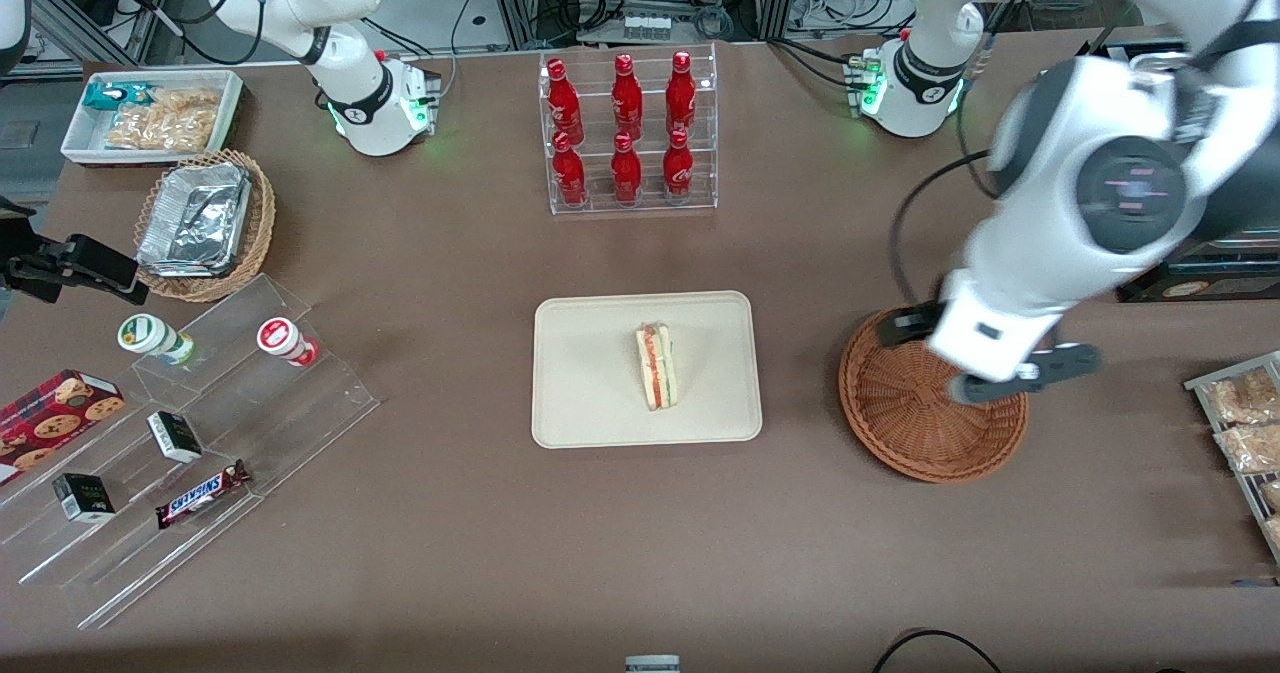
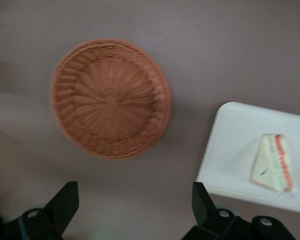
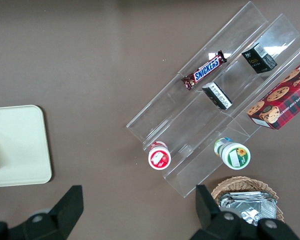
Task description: Place sandwich from basket to tray
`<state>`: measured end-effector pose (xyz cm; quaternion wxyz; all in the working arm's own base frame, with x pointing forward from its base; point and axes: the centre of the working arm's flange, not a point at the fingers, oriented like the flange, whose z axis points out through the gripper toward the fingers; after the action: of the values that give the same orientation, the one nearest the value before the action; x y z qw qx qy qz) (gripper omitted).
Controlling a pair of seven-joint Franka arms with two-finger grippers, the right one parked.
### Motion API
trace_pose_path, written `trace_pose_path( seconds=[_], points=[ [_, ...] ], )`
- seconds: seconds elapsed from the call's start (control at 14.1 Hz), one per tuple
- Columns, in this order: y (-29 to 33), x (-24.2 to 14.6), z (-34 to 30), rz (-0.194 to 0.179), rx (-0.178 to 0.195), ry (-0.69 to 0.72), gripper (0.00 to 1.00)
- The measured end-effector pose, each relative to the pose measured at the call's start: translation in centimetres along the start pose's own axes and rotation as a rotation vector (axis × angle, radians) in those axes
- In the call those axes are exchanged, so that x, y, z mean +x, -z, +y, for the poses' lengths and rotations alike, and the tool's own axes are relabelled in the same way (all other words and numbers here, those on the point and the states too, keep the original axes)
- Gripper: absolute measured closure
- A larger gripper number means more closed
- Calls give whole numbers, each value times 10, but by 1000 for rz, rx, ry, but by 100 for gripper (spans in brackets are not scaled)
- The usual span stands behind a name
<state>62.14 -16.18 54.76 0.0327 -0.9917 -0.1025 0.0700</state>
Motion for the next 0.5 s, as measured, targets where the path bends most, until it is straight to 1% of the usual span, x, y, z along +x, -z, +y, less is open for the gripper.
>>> trace_pose_path(
  seconds=[0.21,0.35,0.43,0.5],
  points=[
    [10,9,-67,-46,-2,-49,0],
    [24,-1,-88,-66,10,-43,0],
    [33,-9,-92,-66,16,-39,0],
    [43,-17,-95,-58,20,-36,0]
  ],
)
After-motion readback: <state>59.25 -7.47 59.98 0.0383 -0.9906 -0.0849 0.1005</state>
